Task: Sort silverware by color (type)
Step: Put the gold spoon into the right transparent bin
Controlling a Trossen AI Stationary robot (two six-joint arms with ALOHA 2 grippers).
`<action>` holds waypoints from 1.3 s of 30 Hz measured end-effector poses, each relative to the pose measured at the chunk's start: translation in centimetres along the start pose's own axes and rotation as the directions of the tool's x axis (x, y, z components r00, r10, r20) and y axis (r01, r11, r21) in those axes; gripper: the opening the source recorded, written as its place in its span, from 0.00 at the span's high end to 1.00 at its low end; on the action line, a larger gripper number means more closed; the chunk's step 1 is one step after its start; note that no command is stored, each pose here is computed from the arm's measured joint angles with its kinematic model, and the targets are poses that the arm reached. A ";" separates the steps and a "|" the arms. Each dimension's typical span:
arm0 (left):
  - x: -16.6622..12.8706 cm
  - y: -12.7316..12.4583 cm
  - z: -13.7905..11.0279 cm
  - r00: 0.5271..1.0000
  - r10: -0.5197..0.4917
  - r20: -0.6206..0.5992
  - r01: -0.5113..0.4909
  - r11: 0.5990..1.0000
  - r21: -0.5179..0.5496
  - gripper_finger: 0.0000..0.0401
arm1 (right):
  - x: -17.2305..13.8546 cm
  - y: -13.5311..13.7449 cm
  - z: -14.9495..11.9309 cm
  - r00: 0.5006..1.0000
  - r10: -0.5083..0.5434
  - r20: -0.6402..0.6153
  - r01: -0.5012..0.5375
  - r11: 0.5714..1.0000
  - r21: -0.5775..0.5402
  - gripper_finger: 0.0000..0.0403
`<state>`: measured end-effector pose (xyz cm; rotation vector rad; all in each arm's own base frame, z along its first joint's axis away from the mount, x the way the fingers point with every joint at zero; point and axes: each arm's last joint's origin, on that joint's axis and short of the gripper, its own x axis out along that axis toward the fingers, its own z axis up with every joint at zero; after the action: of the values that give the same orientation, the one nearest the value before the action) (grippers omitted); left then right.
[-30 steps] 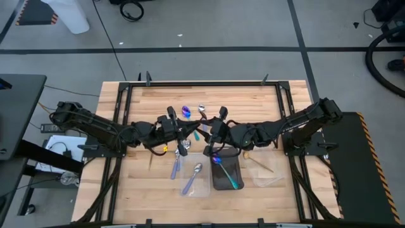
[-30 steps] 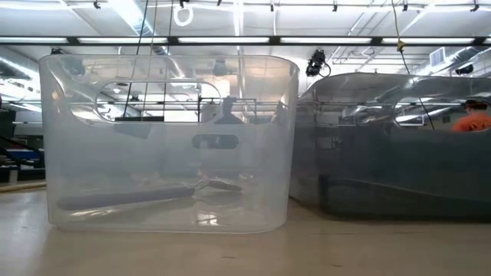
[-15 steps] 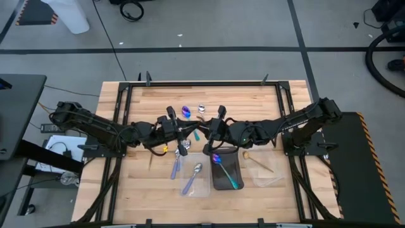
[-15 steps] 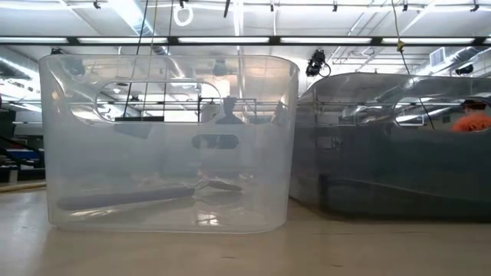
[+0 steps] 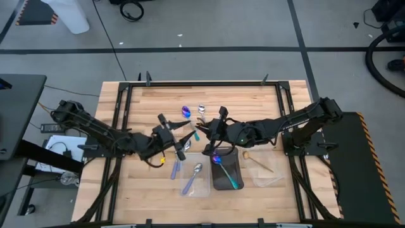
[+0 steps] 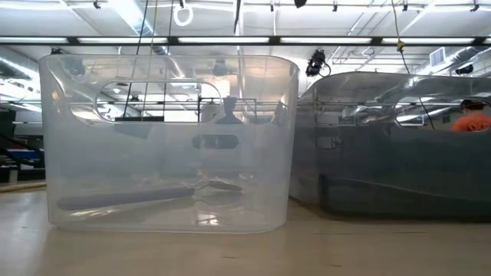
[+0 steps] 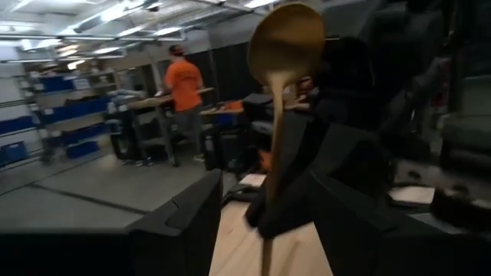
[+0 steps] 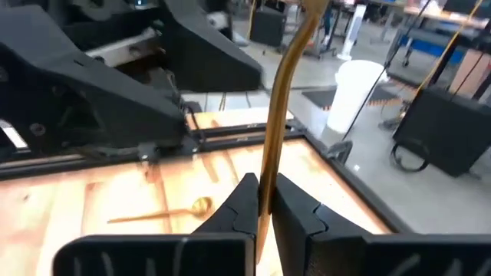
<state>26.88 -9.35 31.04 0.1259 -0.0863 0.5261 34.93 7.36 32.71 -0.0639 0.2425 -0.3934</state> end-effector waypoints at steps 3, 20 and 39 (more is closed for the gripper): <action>-0.9 -0.7 -0.2 0.999 0.001 -0.033 0.000 1.000 0.030 0.51 | -0.8 0.1 -0.1 0.999 0.012 -0.040 -0.011 1.000 0.029 0.92; -0.8 -0.9 -2.2 0.985 -0.058 -0.163 0.073 0.994 0.087 0.58 | -6.2 -1.1 -1.1 0.943 0.113 -0.314 -0.043 0.974 0.223 0.92; 0.8 0.5 -3.4 0.971 -0.062 -0.233 0.090 0.989 0.114 0.58 | -8.2 -2.4 -4.0 0.704 0.205 -0.680 0.092 0.923 0.374 0.92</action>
<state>27.49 -8.08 27.80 0.1883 0.1765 0.4659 25.68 8.23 30.87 0.5035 0.9386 -0.3818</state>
